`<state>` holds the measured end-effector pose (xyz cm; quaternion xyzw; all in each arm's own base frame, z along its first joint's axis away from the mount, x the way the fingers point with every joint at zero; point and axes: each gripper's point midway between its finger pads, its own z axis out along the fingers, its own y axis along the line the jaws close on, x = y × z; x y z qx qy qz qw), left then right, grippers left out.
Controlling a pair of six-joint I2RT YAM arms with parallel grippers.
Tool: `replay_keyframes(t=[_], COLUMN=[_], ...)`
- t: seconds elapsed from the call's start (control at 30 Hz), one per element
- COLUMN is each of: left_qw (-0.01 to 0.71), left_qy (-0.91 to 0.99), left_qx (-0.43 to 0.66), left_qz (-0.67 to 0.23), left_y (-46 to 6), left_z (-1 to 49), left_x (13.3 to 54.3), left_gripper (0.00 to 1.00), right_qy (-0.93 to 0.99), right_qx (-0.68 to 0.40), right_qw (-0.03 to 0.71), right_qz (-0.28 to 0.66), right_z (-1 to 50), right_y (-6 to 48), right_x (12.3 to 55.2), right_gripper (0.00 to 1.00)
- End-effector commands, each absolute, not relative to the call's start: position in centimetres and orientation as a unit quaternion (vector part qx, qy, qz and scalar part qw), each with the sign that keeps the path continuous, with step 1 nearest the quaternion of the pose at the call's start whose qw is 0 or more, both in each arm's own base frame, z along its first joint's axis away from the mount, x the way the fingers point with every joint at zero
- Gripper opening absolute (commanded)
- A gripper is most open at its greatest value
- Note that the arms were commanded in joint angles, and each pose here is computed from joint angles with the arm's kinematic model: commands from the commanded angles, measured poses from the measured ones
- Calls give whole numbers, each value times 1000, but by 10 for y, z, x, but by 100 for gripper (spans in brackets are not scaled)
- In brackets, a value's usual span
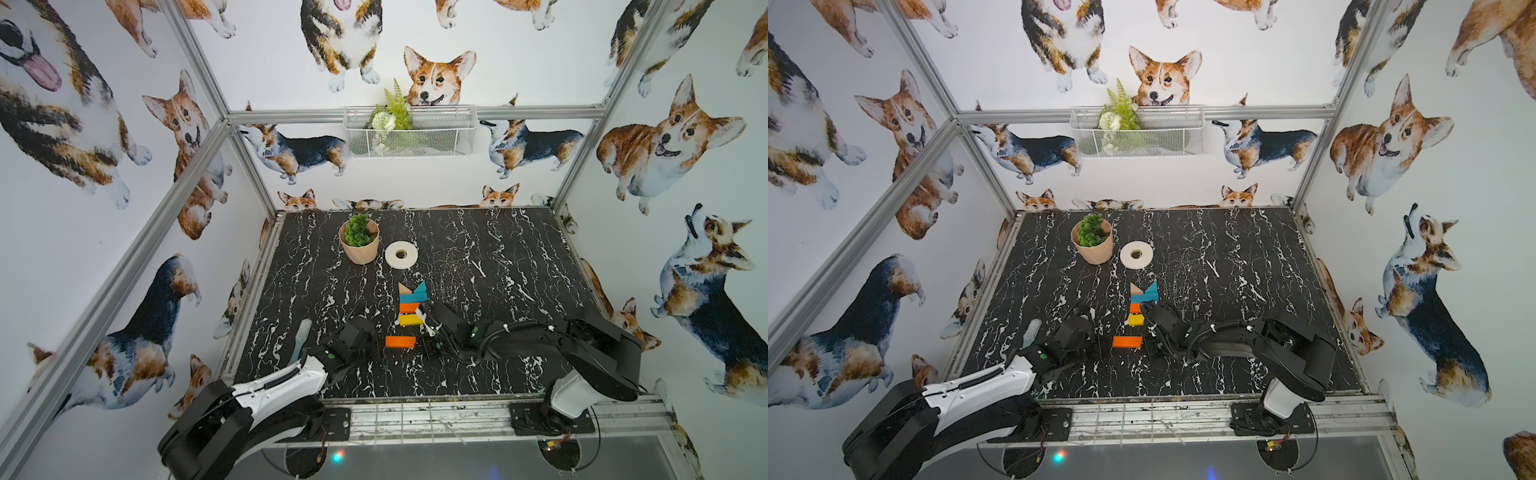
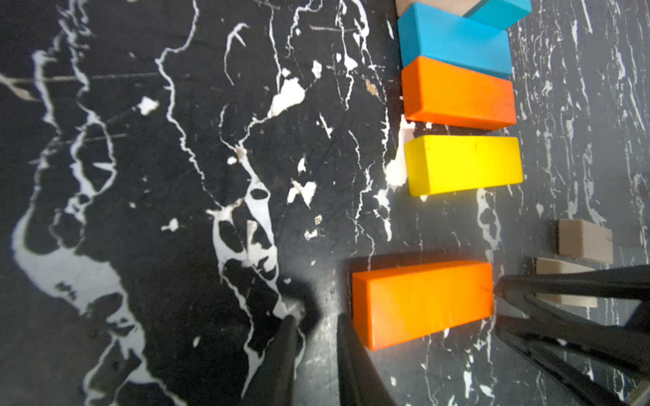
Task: Assemble a carrot with building blocks
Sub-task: Assemble the building block at the center of the board.
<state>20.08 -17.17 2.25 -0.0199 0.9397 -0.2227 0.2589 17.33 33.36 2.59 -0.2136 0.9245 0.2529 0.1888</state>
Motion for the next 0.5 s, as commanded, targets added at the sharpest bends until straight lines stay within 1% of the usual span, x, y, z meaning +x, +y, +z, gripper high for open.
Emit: replay_keyframes(t=[0.0,0.47], left_qw=[266,257], left_qy=[933,932], left_qx=[-17,-16], left_qz=[-242,-254], left_y=[-181,-191], left_z=[28,20], left_x=[206,207], left_gripper=[23,20], right_qy=[919,915], right_qx=[-203,-202], right_qw=[201,197], right_qz=[273,290], right_z=[32,29], right_y=[344,354], right_x=[178,179], right_gripper=[32,32])
